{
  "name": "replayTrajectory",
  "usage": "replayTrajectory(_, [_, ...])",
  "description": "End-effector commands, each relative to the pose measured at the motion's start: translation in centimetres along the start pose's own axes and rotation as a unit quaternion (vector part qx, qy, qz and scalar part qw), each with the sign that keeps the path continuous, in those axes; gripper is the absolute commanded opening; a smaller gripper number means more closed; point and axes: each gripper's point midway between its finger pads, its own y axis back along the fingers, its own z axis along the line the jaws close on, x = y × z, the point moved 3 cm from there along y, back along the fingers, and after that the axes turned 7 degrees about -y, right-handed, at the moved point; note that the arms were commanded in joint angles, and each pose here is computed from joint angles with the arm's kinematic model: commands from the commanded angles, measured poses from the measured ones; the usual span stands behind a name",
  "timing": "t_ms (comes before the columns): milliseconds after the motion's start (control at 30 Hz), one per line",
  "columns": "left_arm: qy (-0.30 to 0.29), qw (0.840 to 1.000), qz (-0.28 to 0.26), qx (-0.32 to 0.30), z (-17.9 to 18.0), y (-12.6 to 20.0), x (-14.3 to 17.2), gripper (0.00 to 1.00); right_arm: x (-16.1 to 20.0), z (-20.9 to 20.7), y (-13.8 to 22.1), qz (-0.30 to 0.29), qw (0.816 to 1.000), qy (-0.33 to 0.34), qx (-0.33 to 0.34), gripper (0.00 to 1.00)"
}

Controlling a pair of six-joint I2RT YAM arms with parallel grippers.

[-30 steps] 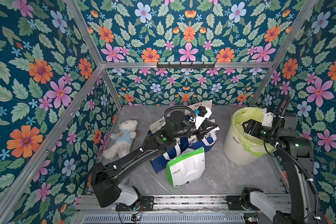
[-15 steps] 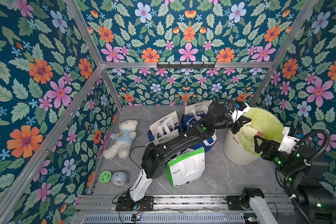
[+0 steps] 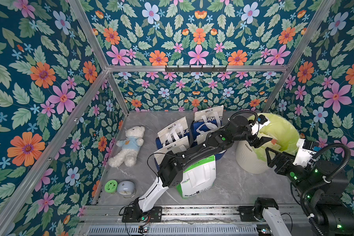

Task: Shred takeout receipts and throw away
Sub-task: Place the takeout receipt in the trash bin, then move the trash bin to the center of the board.

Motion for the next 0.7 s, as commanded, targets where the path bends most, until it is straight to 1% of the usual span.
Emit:
replayTrajectory(0, [-0.043,0.999,0.006,-0.014,0.2,0.9,-1.0,0.89,0.3,0.5,-0.1,0.015,1.000,-0.002,-0.015,0.86])
replayTrajectory(100, [-0.084,0.995,0.003,-0.046,0.9,2.5,-3.0,0.91,0.2,0.7,-0.1,0.023,1.000,-0.006,-0.018,0.85])
replayTrajectory(200, [-0.127,0.988,-0.008,-0.090,1.7,4.9,-6.0,0.92,0.4,1.2,-0.4,0.037,0.999,-0.016,-0.031,0.85])
replayTrajectory(267, [-0.153,0.981,-0.013,-0.119,2.2,6.9,-8.0,0.92,1.0,1.2,-0.9,0.057,0.997,-0.030,-0.038,0.84])
replayTrajectory(400, [-0.174,0.968,-0.016,-0.181,2.8,11.3,-10.9,0.92,2.6,0.4,-2.2,0.098,0.993,-0.067,-0.024,0.82])
replayTrajectory(467, [-0.179,0.959,-0.019,-0.218,2.9,14.5,-12.1,0.92,3.4,-0.4,-2.6,0.111,0.990,-0.089,-0.005,0.81])
replayTrajectory(533, [-0.182,0.950,-0.018,-0.255,3.0,17.8,-12.6,0.92,4.1,-1.0,-2.8,0.118,0.987,-0.105,0.008,0.80])
replayTrajectory(600, [-0.187,0.937,-0.015,-0.294,2.9,21.5,-12.9,0.92,4.8,-1.6,-2.9,0.126,0.984,-0.122,0.023,0.79])
replayTrajectory(667, [-0.192,0.921,0.000,-0.339,2.8,25.6,-12.4,0.93,5.5,-2.3,-3.3,0.137,0.980,-0.138,0.042,0.78])
